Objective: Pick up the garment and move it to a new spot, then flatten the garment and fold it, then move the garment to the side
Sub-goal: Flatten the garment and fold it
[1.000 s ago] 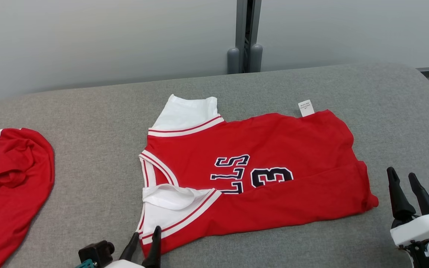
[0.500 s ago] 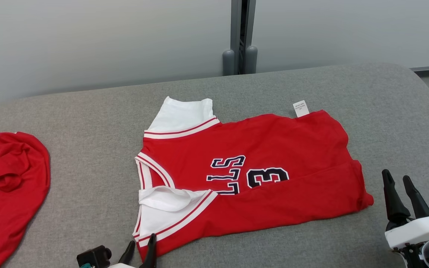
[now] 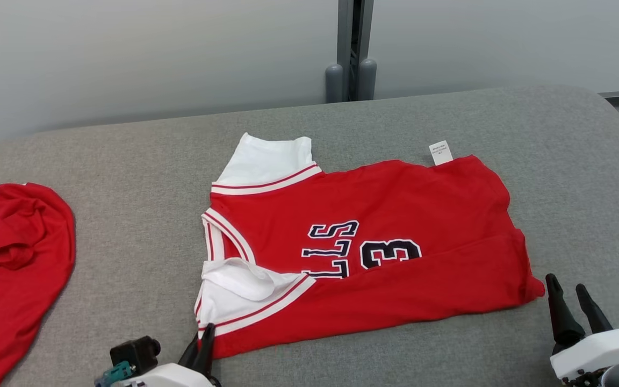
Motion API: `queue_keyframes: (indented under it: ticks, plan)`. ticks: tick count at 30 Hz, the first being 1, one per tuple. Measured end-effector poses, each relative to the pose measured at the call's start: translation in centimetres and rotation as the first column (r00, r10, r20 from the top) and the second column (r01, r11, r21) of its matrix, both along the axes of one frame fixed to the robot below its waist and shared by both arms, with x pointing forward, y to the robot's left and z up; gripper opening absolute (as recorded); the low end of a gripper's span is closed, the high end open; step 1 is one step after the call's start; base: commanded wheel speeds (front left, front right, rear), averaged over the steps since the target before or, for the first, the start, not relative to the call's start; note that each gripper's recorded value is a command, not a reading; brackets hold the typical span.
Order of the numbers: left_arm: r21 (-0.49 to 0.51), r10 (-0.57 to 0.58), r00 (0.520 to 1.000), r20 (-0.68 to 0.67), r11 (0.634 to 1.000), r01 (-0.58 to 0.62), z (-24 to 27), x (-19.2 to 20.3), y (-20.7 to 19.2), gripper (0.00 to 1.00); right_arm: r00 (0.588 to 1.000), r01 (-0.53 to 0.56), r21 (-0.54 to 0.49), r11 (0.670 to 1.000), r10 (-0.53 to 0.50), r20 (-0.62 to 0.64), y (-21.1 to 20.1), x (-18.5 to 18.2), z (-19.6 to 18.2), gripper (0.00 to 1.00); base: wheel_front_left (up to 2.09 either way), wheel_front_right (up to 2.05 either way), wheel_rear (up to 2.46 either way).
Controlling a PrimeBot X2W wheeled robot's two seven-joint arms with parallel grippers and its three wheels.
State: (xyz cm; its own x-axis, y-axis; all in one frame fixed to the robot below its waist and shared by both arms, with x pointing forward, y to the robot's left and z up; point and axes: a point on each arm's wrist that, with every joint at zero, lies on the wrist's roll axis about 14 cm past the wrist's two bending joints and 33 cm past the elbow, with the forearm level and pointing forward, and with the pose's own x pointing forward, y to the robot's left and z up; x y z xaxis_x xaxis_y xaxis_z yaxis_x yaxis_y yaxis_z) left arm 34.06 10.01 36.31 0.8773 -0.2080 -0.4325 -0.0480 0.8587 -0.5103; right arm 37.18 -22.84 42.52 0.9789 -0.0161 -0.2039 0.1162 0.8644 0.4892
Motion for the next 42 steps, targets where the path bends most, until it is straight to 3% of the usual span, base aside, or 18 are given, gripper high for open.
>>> queue_keyframes:
  ticks: [9,19,38,39,40,42]
  plan:
    - [0.027,0.015,0.993,0.116,0.999,-0.018,2.8,1.5,1.1,0.00,0.992,-0.035,0.055,0.998,0.041,-0.122,3.1,0.0,-3.7,1.00,0.00,0.00,0.00]
    - [0.031,0.007,0.992,0.126,0.999,-0.011,3.0,1.2,1.0,0.00,0.984,-0.004,0.145,0.989,0.030,-0.176,4.5,0.9,-5.2,1.00,0.00,0.00,0.00]
    - [0.042,-0.003,0.993,0.122,0.999,-0.002,2.8,1.1,1.0,0.00,0.974,0.051,0.077,0.996,-0.032,-0.224,2.2,1.0,-6.5,1.00,0.00,0.00,0.00]
    - [0.042,-0.004,0.992,0.122,0.999,-0.001,2.8,1.1,1.0,0.00,0.974,0.048,0.082,0.995,-0.028,-0.225,2.5,1.0,-6.6,0.95,0.00,0.00,0.00]
    - [0.044,-0.004,0.993,0.122,0.999,-0.001,2.7,1.1,1.1,0.00,0.974,0.044,0.087,0.995,-0.023,-0.224,2.8,1.0,-6.5,0.61,0.00,0.00,0.00]
    - [0.046,-0.007,0.993,0.121,0.999,0.001,2.7,1.1,1.1,0.00,0.975,0.034,0.093,0.995,-0.012,-0.222,3.3,1.1,-6.5,0.03,0.00,0.00,0.00]
